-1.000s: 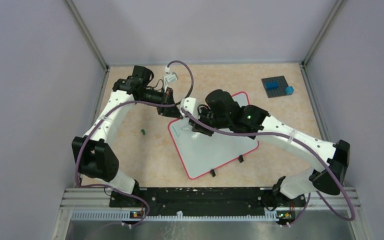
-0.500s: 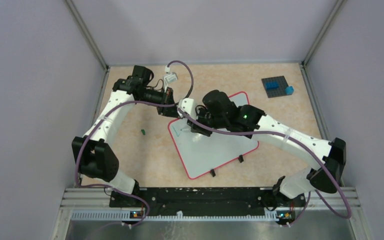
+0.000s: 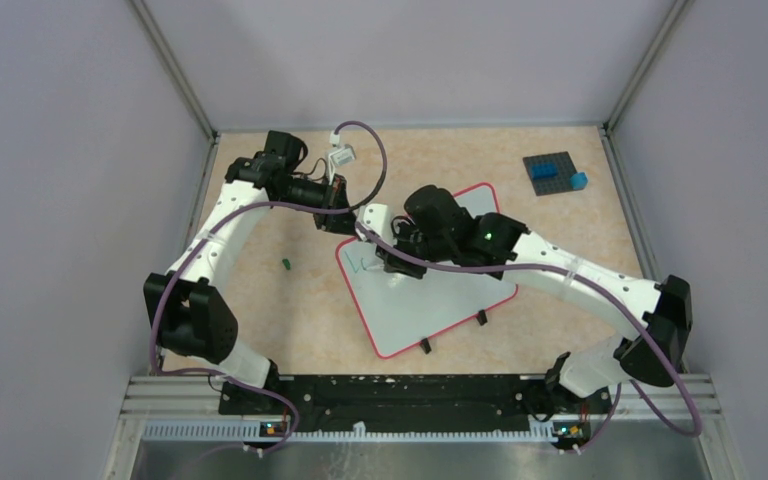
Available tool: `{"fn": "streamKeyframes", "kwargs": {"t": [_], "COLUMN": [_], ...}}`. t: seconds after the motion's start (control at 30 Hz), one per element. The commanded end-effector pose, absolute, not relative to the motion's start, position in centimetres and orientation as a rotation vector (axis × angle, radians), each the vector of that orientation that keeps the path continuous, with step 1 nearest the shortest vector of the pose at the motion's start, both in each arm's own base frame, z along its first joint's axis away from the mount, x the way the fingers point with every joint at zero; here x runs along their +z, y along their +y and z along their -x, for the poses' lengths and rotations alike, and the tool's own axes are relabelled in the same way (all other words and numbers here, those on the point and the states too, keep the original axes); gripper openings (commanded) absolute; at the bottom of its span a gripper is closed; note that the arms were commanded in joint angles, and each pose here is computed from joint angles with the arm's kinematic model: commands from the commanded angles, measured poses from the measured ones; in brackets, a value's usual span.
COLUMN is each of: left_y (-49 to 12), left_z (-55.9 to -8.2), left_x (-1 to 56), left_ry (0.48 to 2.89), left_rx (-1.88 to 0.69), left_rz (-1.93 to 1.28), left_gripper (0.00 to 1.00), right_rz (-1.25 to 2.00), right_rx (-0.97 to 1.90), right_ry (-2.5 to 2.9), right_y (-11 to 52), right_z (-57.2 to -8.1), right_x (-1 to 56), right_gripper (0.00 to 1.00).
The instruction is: Write a sentence on the whiteboard
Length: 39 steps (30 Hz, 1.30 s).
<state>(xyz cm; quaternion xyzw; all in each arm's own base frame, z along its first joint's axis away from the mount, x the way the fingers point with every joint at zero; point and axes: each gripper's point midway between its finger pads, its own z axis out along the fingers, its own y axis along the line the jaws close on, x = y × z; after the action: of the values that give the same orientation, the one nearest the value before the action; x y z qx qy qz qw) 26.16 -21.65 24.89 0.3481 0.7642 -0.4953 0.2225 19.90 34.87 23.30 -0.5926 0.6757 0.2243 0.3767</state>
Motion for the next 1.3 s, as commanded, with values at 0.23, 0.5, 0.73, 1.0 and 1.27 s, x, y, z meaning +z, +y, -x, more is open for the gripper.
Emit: {"fn": "streamKeyframes", "kwargs": {"t": [0.23, 0.5, 0.73, 1.0, 1.27], "left_y": [-22.4, -22.4, -22.4, -22.4, -22.4], "left_z": [-25.2, -25.2, -25.1, -25.1, -25.2], "left_x": [25.6, 25.5, 25.7, 25.6, 25.6], "left_ry": [2.063, 2.062, 2.059, 2.059, 2.061], "left_rx": [-1.391, -1.4, -1.396, -1.396, -1.395], "left_rz": [-1.007, -1.005, -1.008, -1.01, -1.009], "left_gripper": [0.0, 0.0, 0.0, 0.0, 0.0], "right_rz": [1.421, 1.397, 1.388, 1.4, 1.44], "right_rx": [0.499, 0.507, 0.525, 0.551, 0.567], "right_ry": [1.724, 1.716, 1.706, 1.696, 1.692], "right_y": [32.8, 33.2, 34.3, 35.1, 36.0], "right_z": [-21.9, -22.5, -23.0, -22.9, -21.9], "right_x": [25.4, 26.2, 26.5, 26.9, 26.2], "right_gripper": [0.0, 0.0, 0.0, 0.0, 0.0]}}
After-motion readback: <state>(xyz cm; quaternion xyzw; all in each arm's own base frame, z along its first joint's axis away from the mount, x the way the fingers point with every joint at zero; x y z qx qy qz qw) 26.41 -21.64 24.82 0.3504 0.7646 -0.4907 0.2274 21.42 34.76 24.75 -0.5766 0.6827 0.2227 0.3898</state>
